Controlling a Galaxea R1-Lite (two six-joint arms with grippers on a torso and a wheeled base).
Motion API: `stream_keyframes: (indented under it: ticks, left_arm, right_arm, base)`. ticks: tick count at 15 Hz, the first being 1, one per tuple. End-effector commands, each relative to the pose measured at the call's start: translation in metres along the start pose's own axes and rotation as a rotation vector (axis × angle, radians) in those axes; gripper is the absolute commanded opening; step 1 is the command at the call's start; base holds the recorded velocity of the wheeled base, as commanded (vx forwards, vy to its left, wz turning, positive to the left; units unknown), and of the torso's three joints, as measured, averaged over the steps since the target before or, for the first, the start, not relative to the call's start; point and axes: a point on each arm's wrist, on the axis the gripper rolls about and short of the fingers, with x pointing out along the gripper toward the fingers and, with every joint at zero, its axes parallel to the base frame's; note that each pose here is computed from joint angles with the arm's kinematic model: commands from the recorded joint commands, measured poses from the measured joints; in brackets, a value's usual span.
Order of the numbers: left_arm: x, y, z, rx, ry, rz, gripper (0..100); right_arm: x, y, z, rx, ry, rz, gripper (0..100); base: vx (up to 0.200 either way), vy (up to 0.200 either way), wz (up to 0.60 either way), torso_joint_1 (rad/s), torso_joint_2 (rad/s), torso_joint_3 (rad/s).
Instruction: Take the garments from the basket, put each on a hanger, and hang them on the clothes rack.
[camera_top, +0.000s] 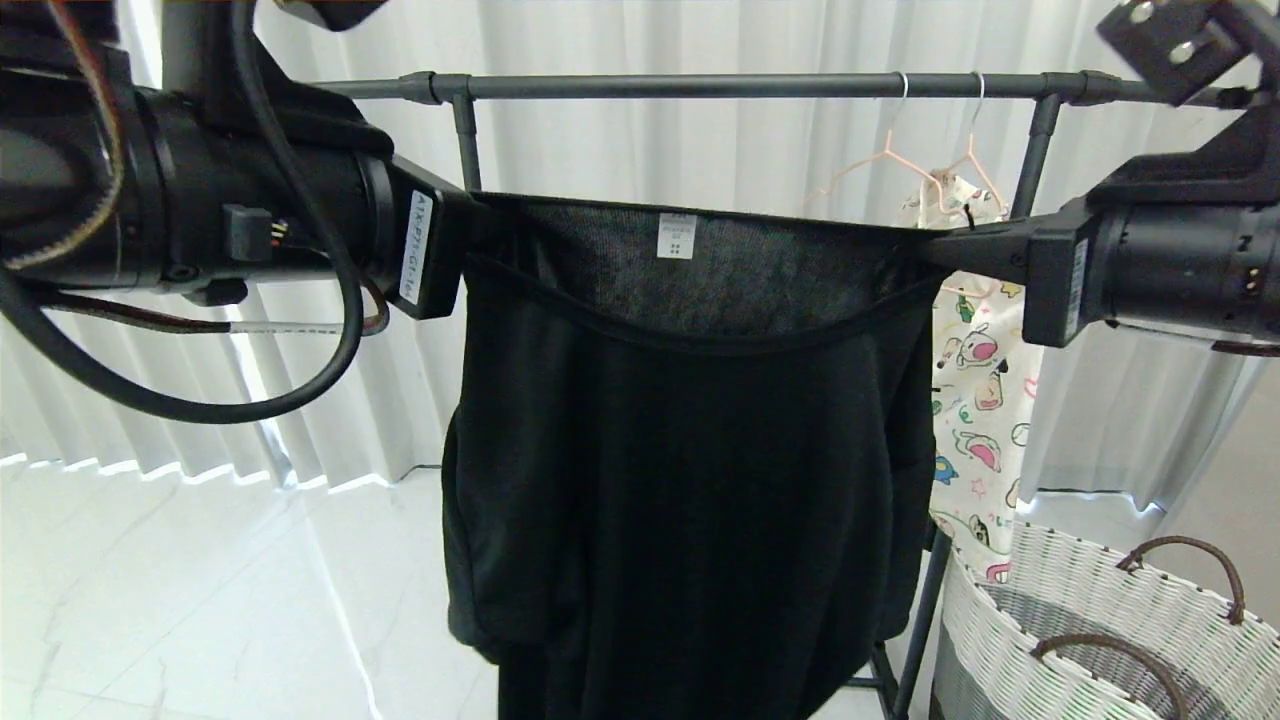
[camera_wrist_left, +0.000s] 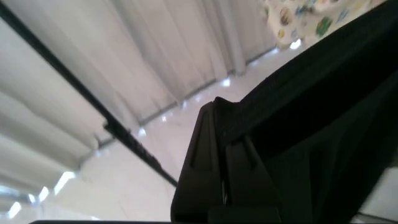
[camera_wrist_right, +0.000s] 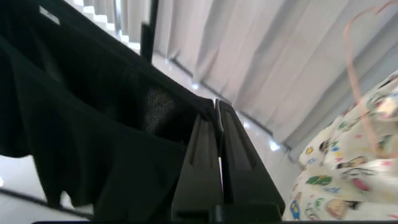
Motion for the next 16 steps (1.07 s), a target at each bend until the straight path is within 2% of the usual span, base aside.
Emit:
stream_keyframes:
  ticks: [1,4,7,9,11,13,14,16]
  left_arm:
    - [-0.016,-0.003,0.01,0.009,-0.056,-0.013,0]
    - [-0.017,-0.011,-0.001,0.005,-0.056,-0.036,0]
    - [-0.015,-0.015,-0.008,0.003,-0.065,0.013,0]
    - [-0.007,-0.017,-0.013,-0.005,-0.096,0.051,0]
    - [0.009,-0.019,-0.011,-0.007,-0.152,0.071,0]
    - [0.025,-0.019,-0.004,-0.017,-0.187,0.104,0]
    - [0.033,-0.02,0.001,-0.019,-0.196,0.105,0]
    - [0.047,-0.029,0.009,-0.014,-0.208,0.074,0]
  right_arm:
    - [-0.025,-0.001,0.016,-0.004,-0.071,-0.006,0]
    - [-0.025,-0.001,0.023,-0.021,-0.088,-0.007,0]
    - [-0.028,-0.001,0.02,-0.034,-0.061,-0.012,0]
    - [-0.034,-0.001,0.017,-0.034,-0.041,-0.009,0]
    - [-0.058,0.0,0.02,-0.013,-0.037,0.002,0]
    - [-0.088,0.009,0.018,0.033,-0.018,0.098,0]
    - [-0.105,0.019,0.013,0.051,0.01,0.187,0]
    - [-0.112,0.03,0.005,0.041,0.036,0.273,0]
  base:
    - [0.0,0.0,0.0,0.0,0.0,0.0]
    - [0.0,0.0,0.0,0.0,0.0,0.0]
    - [0.0,0.0,0.0,0.0,0.0,0.0]
    - [0.0,0.0,0.0,0.0,0.0,0.0]
    - [0.0,0.0,0.0,0.0,0.0,0.0]
    - [0.0,0.0,0.0,0.0,0.0,0.0]
    - [0.0,0.0,0.0,0.0,0.0,0.0]
    - [0.0,0.0,0.0,0.0,0.0,0.0]
